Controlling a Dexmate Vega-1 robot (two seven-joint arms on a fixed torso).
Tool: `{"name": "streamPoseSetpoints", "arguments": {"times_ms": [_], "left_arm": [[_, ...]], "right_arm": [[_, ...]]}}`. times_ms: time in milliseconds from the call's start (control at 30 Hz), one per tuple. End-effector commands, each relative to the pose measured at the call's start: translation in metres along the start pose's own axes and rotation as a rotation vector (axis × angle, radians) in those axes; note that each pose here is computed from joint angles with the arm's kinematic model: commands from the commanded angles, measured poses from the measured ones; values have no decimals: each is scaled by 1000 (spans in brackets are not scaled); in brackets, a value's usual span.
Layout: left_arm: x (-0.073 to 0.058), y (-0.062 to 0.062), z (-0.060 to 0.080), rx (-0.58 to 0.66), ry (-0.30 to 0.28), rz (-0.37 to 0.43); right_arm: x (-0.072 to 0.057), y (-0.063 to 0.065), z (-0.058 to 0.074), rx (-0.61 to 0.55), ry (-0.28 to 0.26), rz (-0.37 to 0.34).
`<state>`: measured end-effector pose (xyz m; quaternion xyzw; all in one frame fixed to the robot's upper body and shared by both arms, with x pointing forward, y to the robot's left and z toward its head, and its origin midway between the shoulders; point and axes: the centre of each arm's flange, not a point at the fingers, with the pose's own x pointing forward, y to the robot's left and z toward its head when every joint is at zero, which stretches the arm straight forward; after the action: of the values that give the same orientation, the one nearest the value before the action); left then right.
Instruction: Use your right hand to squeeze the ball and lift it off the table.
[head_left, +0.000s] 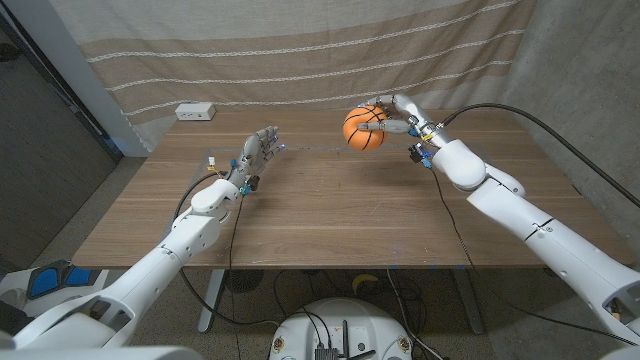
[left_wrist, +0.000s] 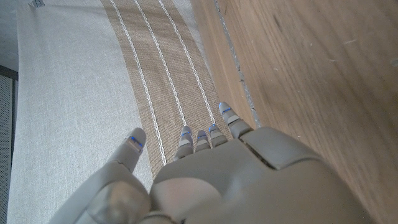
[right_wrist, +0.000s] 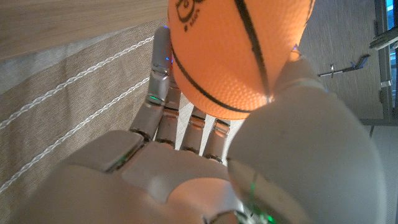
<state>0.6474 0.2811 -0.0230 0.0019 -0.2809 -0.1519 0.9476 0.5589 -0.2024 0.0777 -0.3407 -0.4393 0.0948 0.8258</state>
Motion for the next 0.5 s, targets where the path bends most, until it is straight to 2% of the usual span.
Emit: {"name": "streamPoseSetpoints", "arguments": {"times_ms": [33, 500], "left_arm": [[-6, 0, 0, -3, 7, 12], [-9, 1, 1, 6, 4, 9]], "right_arm": [[-9, -9, -19, 121, 10, -78], [-15, -18, -34, 205, 23, -133]]}}
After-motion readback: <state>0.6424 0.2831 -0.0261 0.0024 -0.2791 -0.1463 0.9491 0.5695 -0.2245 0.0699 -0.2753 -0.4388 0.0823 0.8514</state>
